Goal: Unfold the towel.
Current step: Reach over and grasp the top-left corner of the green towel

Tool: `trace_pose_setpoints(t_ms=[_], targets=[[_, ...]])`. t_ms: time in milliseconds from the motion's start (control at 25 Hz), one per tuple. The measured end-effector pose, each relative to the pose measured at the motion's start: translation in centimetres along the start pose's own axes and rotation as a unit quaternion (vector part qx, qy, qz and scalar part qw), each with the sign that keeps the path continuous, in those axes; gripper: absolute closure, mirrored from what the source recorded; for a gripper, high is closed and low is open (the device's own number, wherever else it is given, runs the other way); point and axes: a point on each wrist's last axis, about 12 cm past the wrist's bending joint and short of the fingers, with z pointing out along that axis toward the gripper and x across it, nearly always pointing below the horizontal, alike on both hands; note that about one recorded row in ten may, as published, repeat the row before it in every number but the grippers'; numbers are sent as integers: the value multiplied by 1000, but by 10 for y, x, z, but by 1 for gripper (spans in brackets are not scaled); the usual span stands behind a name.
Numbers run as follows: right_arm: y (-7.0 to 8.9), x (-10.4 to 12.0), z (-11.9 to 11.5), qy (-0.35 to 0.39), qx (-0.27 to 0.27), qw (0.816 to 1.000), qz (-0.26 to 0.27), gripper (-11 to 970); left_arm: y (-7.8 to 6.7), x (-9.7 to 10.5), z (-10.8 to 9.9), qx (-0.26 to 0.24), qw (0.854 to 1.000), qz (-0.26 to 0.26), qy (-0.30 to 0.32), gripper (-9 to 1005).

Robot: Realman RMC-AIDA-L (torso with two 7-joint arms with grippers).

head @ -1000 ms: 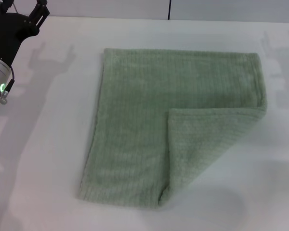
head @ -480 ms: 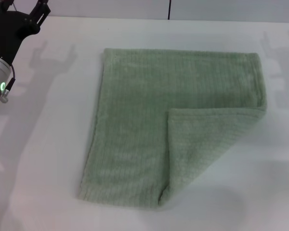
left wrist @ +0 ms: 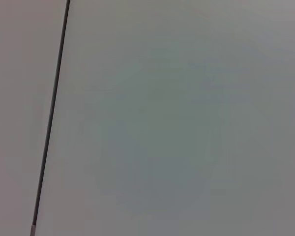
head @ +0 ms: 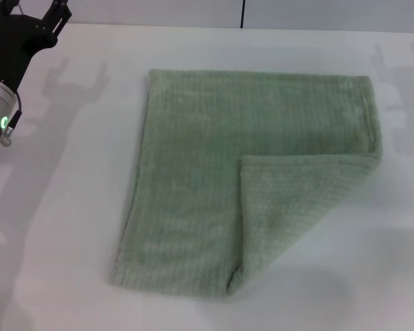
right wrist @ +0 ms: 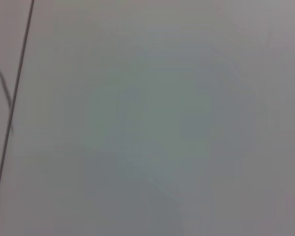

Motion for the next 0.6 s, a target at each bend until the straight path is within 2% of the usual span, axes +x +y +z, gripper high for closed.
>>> trace_pose_setpoints(t_ms=[280, 520, 600], targets=[[1, -1, 1, -2, -1, 1000, 1, 257, 1, 0, 0, -4, 1000, -1, 1, 203], [1, -1, 2, -2, 1, 1000, 1, 257, 1, 0, 1, -5, 1000, -1, 2, 388], [1, -1, 1, -2, 1, 1000, 1, 257, 1, 0, 1, -4, 1000, -1, 1, 485]])
